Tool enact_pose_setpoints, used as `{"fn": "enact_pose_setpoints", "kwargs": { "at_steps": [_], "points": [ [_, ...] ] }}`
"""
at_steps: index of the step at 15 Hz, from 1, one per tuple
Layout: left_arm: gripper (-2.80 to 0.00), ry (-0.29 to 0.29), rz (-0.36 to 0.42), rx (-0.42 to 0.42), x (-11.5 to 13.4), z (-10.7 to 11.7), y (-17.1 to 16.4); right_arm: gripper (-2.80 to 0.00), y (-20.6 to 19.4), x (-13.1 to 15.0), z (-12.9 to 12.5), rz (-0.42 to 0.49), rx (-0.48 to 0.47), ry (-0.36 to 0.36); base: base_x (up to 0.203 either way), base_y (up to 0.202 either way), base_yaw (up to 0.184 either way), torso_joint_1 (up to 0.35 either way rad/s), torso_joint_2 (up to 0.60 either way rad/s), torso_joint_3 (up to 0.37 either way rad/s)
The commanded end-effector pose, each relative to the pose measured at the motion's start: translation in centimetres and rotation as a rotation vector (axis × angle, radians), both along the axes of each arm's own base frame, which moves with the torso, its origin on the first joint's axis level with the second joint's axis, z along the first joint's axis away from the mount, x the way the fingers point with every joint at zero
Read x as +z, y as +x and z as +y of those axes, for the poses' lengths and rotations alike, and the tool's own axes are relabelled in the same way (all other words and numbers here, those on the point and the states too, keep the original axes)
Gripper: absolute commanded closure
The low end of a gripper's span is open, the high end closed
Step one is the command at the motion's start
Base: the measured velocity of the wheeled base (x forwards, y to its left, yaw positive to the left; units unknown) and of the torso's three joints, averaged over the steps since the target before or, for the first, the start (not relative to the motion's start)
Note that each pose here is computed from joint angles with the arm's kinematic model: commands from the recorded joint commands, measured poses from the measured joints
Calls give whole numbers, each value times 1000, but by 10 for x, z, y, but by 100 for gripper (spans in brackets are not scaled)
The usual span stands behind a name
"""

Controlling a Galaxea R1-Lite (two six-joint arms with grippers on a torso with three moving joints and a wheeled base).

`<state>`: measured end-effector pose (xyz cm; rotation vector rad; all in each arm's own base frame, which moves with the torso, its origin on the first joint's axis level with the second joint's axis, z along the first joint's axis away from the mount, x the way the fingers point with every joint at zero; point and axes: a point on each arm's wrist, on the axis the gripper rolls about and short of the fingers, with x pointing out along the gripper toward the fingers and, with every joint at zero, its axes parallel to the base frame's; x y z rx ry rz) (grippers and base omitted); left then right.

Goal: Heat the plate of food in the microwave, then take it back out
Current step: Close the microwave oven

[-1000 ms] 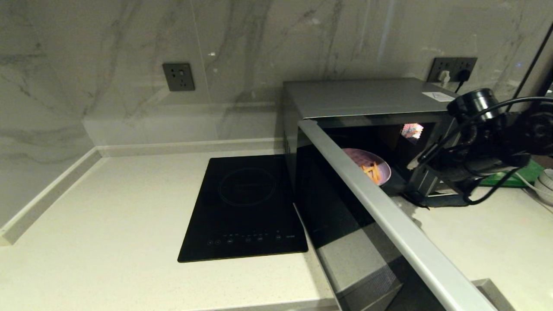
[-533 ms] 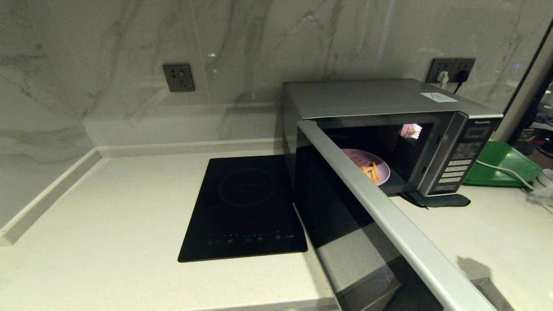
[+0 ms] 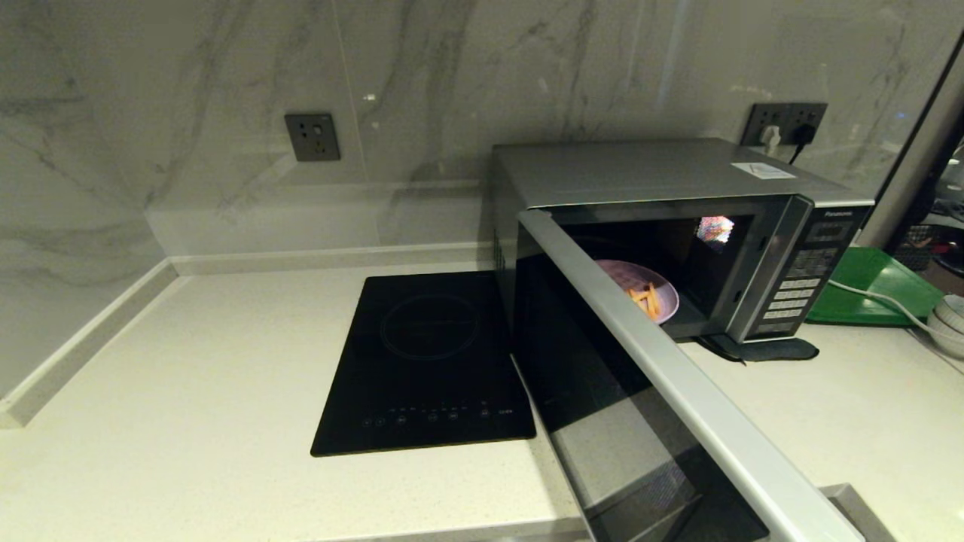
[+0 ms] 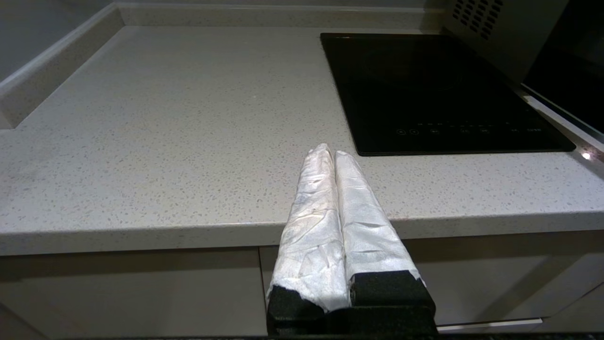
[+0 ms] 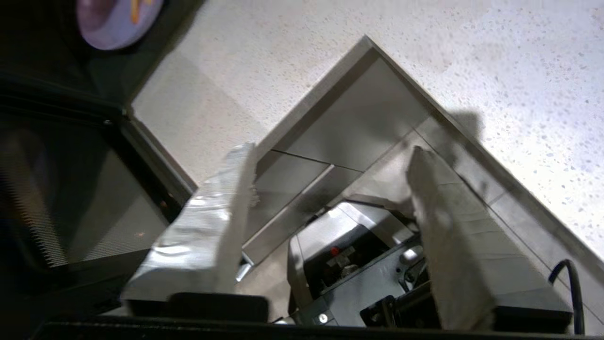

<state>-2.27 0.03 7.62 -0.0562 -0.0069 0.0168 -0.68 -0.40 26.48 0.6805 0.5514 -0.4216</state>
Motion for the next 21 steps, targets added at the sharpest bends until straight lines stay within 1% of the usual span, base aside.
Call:
{"fn": "enact_pose_setpoints", "kwargs": {
  "at_steps": [1, 2, 4, 5, 6, 8, 10, 11, 12, 14, 16, 17, 18, 19, 21],
  "points": [
    [0, -1, 0, 1, 0, 0, 0, 0, -8, 11, 1, -62, 46, 32, 0, 0, 0, 0, 0, 0],
    [0, -1, 0, 1, 0, 0, 0, 0, -12, 20, 3, -86, 120, 79, 0, 0, 0, 0, 0, 0],
    [0, -1, 0, 1, 0, 0, 0, 0, -28, 41, 8, -115, 342, 223, 0, 0, 0, 0, 0, 0],
    [0, -1, 0, 1, 0, 0, 0, 0, -34, 53, 11, -111, 467, 309, 0, 0, 0, 0, 0, 0],
    [0, -1, 0, 0, 0, 0, 0, 0, -35, 63, 13, -86, 592, 398, 0, 0, 0, 0, 0, 0],
    [0, -1, 0, 1, 0, 0, 0, 0, -22, 82, 17, -39, 780, 532, 0, 0, 0, 0, 0, 0],
    [0, -1, 0, 1, 0, 0, 0, 0, 0, 98, 21, 8, 921, 640, 0, 0, 0, 0, 0, 0],
    [0, -1, 0, 1, 0, 0, 0, 0, 16, 104, 23, 35, 968, 683, 0, 0, 0, 0, 0, 0],
    [0, -1, 0, 1, 0, 0, 0, 0, 34, 110, 26, 63, 999, 714, 0, 0, 0, 0, 0, 0],
    [0, -1, 0, 1, 0, 0, 0, 0, 70, 120, 32, 102, 1049, 739, 0, 0, 0, 0, 0, 0],
    [0, -1, 0, 0, 0, 0, 0, 0, 106, 126, 45, 142, 1105, 732, 0, 0, 0, 0, 0, 0],
    [0, -1, 0, 1, 0, 0, 0, 0, 119, 126, 54, 155, 1127, 683, 0, 0, 0, 0, 0, 0],
    [0, -1, 0, 1, 0, 0, 0, 0, 128, 124, 64, 153, 1092, 576, 0, 0, 0, 0, 0, 0],
    [0, -1, 0, 1, 0, 0, 0, 0, 135, 122, 75, 148, 1053, 441, 0, 0, 0, 0, 0, 0],
    [0, -1, 0, 1, 0, 0, 0, 0, 137, 117, 103, 119, 1037, 140, 0, 0, 0, 0, 0, 0]
  ]
}}
